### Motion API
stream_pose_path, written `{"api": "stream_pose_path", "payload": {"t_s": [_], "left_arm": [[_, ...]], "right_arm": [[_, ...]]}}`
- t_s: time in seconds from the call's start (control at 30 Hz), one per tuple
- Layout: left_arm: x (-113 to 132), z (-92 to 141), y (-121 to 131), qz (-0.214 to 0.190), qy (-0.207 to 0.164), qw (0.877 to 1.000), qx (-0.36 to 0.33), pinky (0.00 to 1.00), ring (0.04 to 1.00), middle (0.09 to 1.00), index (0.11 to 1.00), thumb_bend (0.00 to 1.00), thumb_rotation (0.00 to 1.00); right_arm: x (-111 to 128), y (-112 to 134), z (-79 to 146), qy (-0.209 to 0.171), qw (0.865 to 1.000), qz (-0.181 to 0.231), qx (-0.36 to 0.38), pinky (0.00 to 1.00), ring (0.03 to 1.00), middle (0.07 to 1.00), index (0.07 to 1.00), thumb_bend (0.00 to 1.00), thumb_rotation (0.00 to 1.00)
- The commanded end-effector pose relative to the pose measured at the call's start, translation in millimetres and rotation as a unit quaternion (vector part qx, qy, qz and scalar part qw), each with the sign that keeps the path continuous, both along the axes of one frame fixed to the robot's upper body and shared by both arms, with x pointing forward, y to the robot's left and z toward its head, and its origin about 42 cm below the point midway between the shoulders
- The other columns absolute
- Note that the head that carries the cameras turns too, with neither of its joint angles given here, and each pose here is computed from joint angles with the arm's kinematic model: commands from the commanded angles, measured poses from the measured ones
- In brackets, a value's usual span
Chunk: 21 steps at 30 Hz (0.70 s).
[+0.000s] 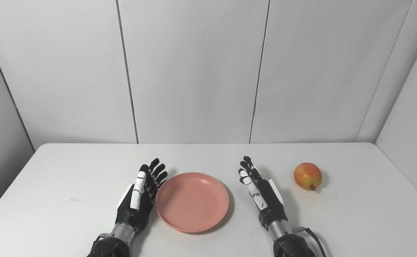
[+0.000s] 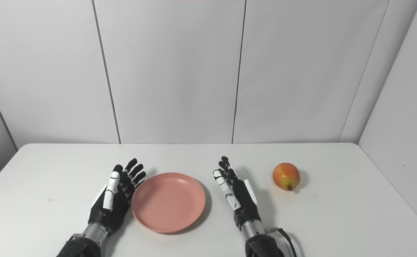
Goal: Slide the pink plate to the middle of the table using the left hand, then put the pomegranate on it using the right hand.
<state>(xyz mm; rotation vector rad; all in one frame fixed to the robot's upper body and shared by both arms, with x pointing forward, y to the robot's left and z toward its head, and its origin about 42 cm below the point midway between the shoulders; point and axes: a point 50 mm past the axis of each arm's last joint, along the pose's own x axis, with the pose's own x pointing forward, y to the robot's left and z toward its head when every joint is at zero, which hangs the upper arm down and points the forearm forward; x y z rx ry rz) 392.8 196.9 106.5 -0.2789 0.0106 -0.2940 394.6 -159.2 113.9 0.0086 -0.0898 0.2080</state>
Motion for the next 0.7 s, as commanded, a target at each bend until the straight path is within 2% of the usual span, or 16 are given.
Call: {"api": "stream_pose_path", "payload": {"t_s": [0.0, 0.23, 0.3, 0.4, 0.47, 0.67], "left_arm": [[-2.0, -7.1, -3.5, -0.013, 0.008, 1.000, -0.002, 0.97, 0.976, 0.982, 0.976, 0.55, 1.00], [-0.7, -9.4, -3.1, -0.022, 0.010, 1.000, -0.003, 0.94, 0.959, 0.963, 0.957, 0.53, 1.00], [-0.6, -10.5, -3.9, -0.028, 0.009, 1.000, 0.000, 0.94, 0.956, 0.960, 0.954, 0.54, 1.00], [-0.5, -10.9, -5.1, -0.034, 0.010, 0.999, 0.005, 0.93, 0.950, 0.954, 0.946, 0.56, 1.00], [-0.5, -10.9, -6.2, -0.035, 0.010, 0.999, 0.011, 0.92, 0.944, 0.947, 0.939, 0.56, 1.00], [-0.7, -12.7, -9.0, -0.035, -0.005, 0.999, 0.028, 0.91, 0.931, 0.936, 0.928, 0.57, 1.00]], "right_arm": [[-0.8, 2.3, 3.4, -0.014, 1.000, 0.002, 0.013, 0.94, 0.940, 0.961, 0.972, 0.61, 0.83], [2.4, -4.2, 11.5, -0.024, 1.000, -0.003, 0.019, 0.98, 0.959, 0.978, 0.983, 0.57, 0.83], [5.2, -8.2, 15.7, -0.035, 0.999, -0.014, 0.011, 0.95, 0.946, 0.967, 0.972, 0.62, 0.84], [9.7, -15.8, 24.4, -0.066, 0.997, -0.030, -0.017, 0.92, 0.930, 0.953, 0.961, 0.64, 0.85], [12.2, -22.2, 32.4, -0.093, 0.994, -0.043, -0.041, 0.91, 0.921, 0.940, 0.954, 0.60, 0.86], [16.4, -44.9, 58.0, -0.174, 0.971, -0.085, -0.139, 0.87, 0.882, 0.906, 0.934, 0.60, 0.82]]}}
